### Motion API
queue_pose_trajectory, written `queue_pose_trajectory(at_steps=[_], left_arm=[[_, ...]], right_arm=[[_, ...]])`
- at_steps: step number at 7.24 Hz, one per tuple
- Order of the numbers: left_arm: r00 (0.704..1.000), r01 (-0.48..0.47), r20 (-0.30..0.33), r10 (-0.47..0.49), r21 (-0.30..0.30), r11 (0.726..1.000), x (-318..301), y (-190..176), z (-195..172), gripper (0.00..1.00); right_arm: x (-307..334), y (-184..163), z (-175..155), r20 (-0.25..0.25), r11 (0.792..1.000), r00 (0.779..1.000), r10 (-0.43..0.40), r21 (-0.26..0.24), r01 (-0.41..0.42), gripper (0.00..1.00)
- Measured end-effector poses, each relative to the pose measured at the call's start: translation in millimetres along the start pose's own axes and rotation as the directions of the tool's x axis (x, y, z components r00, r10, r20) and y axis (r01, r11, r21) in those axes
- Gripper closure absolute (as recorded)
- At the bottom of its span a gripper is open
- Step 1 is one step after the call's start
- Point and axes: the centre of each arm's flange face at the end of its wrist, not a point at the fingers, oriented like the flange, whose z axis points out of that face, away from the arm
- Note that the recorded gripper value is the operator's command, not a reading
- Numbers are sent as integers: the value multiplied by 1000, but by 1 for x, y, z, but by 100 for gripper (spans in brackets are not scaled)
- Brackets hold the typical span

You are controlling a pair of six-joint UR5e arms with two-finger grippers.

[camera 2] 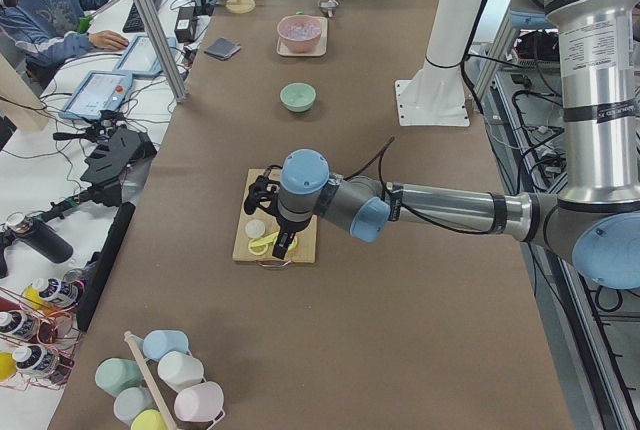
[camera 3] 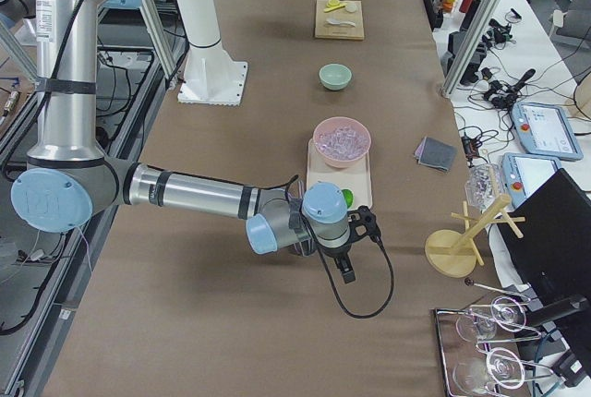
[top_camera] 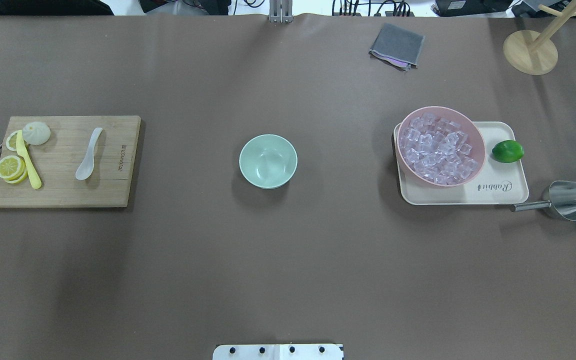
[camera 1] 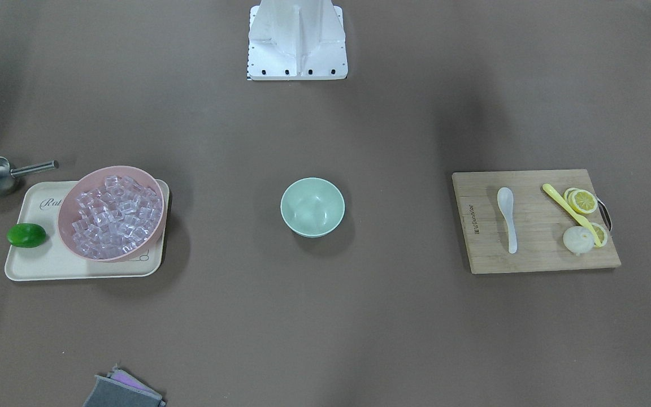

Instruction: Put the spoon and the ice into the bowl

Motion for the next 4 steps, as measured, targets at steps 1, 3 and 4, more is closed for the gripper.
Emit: queue_pose_trajectory(at_steps=[1, 3, 4], left_arm=[[1000, 5, -16, -6, -5, 1000, -2, 1, 3, 2], [999, 19, -50, -19, 0, 1000, 2, 1, 2, 2], [997, 38, -61, -38, 7, 999, 5, 0, 1, 2]], right_arm=[[-1, -3, -1, 0, 1000, 1000, -8, 9, 8, 0], [-4, -9, -4, 1, 1000, 1000, -19, 21, 19, 0], [-5, -11, -5, 1, 999, 1000, -24, 25, 24, 0]])
